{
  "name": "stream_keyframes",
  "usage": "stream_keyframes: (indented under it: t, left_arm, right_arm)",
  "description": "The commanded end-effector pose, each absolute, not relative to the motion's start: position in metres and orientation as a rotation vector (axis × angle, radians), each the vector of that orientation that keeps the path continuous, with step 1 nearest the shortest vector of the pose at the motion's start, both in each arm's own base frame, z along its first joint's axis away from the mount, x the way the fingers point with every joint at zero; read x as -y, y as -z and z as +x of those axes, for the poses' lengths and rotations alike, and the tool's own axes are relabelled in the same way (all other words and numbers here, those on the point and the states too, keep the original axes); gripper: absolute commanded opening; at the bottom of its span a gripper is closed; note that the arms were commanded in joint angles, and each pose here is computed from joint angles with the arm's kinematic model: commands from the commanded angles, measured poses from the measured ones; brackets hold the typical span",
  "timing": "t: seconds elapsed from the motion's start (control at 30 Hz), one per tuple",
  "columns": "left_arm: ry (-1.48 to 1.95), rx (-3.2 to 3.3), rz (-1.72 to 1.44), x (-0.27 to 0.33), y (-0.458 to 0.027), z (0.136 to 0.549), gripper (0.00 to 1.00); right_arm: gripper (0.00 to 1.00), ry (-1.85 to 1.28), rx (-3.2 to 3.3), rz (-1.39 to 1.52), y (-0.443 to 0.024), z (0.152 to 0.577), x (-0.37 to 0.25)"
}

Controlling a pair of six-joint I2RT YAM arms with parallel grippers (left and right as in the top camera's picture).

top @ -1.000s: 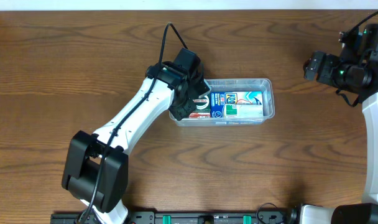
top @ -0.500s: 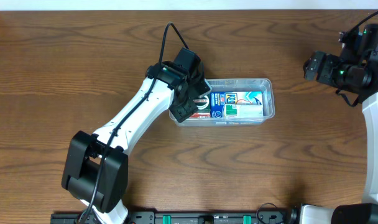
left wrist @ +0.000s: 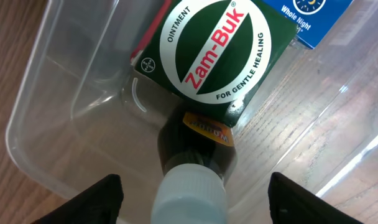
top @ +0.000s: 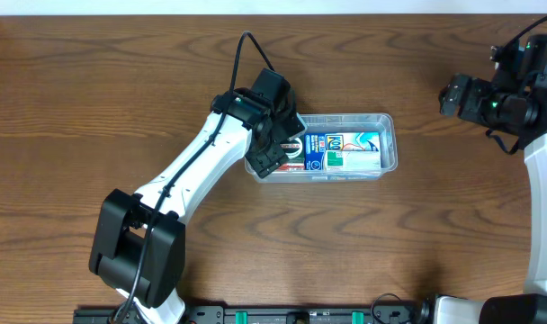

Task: Pack container
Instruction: 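Carry the brown bottle over the container and lower it inside, then release the bottle and pull the left gripper back toward the front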

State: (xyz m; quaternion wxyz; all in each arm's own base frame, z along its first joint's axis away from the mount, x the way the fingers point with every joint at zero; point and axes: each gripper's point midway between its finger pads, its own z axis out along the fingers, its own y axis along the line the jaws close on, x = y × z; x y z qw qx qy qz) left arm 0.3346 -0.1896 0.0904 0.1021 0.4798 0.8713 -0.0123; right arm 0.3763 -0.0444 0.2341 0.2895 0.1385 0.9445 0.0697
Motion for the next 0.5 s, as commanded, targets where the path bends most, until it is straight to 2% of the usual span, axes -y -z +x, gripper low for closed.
stream_keyframes:
  t: [0.0,0.23,0.47]
  left_arm:
    - [0.047,-2.534,1.431,0.193,-0.1,0.339,0.79]
    - [0.038,-2.455,1.394,0.196,-0.132,0.345,0.89]
    - [0.033,-2.298,1.315,0.194,-0.198,0.341,0.96]
  right_arm:
    - [0.99,-0.187,-2.521,0.392,-0.233,0.377,0.047]
    - [0.99,-0.187,-2.521,0.392,-0.233,0.377,0.047]
    - [0.99,-0.187,-2.521,0.392,-0.233,0.377,0.047]
